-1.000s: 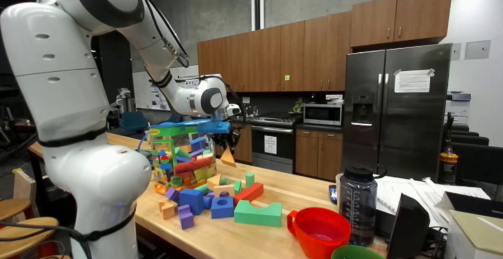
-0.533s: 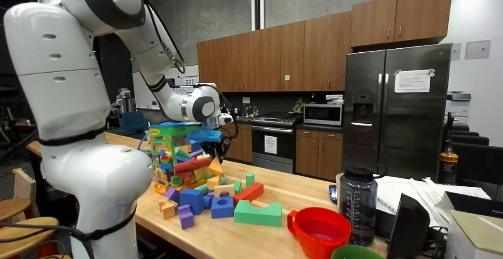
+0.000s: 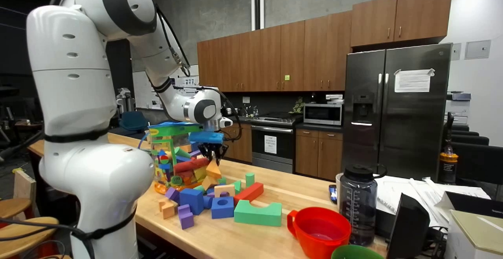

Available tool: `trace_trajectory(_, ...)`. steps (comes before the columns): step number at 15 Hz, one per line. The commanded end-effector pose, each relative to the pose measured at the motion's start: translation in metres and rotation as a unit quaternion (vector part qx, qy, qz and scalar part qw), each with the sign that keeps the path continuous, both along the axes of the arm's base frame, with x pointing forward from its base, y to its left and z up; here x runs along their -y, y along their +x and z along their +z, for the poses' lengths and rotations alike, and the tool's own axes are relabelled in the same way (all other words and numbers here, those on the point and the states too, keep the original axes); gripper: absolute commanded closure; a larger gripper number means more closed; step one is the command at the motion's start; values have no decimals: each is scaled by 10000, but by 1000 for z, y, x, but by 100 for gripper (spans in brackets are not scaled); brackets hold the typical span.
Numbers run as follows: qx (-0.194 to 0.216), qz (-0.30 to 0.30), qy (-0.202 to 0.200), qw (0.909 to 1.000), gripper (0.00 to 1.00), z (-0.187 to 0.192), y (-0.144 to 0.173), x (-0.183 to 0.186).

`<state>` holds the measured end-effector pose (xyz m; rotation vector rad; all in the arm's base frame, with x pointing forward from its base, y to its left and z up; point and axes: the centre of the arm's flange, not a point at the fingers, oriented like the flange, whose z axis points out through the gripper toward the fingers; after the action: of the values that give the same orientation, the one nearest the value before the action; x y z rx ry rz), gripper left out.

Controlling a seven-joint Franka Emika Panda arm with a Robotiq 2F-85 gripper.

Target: Take the yellow block out of the bag

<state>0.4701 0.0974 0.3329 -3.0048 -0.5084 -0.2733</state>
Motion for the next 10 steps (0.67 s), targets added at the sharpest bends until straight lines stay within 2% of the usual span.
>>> trace_trajectory(1, -131, 52, 24, 9999, 39, 2, 9, 6)
trace_trajectory(7, -354, -224, 117, 9991, 2, 26, 13, 22)
trace_trajectory(10, -261, -481, 334, 9979, 0, 59, 26, 29)
